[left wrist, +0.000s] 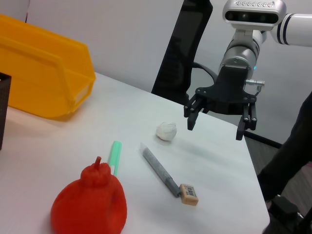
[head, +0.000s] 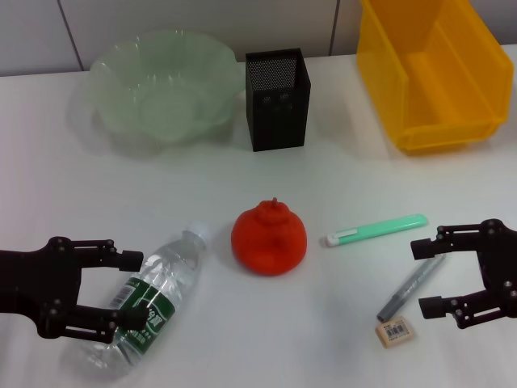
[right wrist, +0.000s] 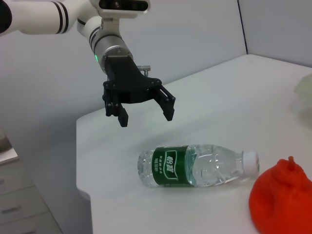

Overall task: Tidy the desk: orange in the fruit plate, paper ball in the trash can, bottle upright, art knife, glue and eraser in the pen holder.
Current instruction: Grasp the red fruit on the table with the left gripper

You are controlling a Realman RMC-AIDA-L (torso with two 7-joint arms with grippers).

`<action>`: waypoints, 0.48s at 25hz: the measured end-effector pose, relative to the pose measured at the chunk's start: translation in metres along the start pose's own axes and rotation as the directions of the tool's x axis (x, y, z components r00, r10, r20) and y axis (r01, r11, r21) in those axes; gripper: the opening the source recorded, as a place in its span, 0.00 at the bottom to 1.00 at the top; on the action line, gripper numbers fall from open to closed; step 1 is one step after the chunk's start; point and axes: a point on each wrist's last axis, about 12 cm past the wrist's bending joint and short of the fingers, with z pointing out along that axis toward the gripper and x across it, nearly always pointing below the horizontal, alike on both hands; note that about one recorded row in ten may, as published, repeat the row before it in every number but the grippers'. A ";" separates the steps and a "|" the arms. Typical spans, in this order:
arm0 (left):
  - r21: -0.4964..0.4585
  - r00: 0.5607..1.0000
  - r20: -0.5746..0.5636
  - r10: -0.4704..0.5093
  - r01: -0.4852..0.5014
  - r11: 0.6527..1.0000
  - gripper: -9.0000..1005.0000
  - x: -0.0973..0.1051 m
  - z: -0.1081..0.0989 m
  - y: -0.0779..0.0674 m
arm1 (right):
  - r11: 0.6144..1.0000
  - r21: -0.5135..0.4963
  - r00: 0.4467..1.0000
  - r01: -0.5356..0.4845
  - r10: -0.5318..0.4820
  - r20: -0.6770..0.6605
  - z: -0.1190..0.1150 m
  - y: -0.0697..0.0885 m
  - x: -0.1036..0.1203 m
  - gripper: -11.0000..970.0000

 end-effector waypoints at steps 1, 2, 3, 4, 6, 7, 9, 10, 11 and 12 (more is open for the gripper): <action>0.000 1.000 0.000 0.000 0.000 1.000 0.84 0.000 0.000 0.000 | 1.000 0.000 1.000 0.000 0.000 0.000 0.000 0.000 0.000 0.87; 0.000 1.000 0.000 0.000 0.000 1.000 0.84 0.000 0.000 0.000 | 1.000 0.000 1.000 0.000 0.000 0.000 0.000 0.000 0.000 0.87; 0.000 1.000 0.000 0.000 0.000 1.000 0.84 0.000 0.000 0.000 | 1.000 0.001 1.000 0.000 0.000 0.000 0.000 0.000 0.000 0.87; 0.000 1.000 0.000 0.000 0.000 1.000 0.84 0.000 0.000 0.000 | 1.000 0.002 1.000 0.000 0.000 -0.001 0.000 0.000 0.000 0.87; 0.000 1.000 -0.001 0.000 0.000 1.000 0.84 0.000 0.000 0.000 | 1.000 0.002 1.000 0.001 -0.001 -0.002 0.000 0.000 0.000 0.87; -0.001 1.000 -0.001 0.000 0.000 1.000 0.84 0.000 0.000 0.000 | 1.000 0.003 1.000 0.000 0.000 -0.002 0.000 0.000 0.000 0.87; -0.002 1.000 -0.001 0.000 0.000 1.000 0.84 0.000 0.000 0.000 | 1.000 0.003 1.000 0.000 0.000 -0.001 0.000 0.000 0.000 0.87; -0.003 1.000 -0.002 0.000 0.000 1.000 0.84 0.000 0.000 0.000 | 1.000 0.004 1.000 0.000 0.000 -0.001 0.000 0.000 0.000 0.87; -0.004 1.000 -0.002 0.000 0.000 1.000 0.84 0.000 0.000 0.000 | 1.000 0.004 1.000 -0.001 0.001 0.000 0.000 0.000 0.000 0.87; -0.004 1.000 -0.002 -0.001 0.001 1.000 0.84 -0.001 0.000 0.001 | 1.000 0.005 1.000 -0.001 0.001 0.000 0.000 0.000 0.000 0.87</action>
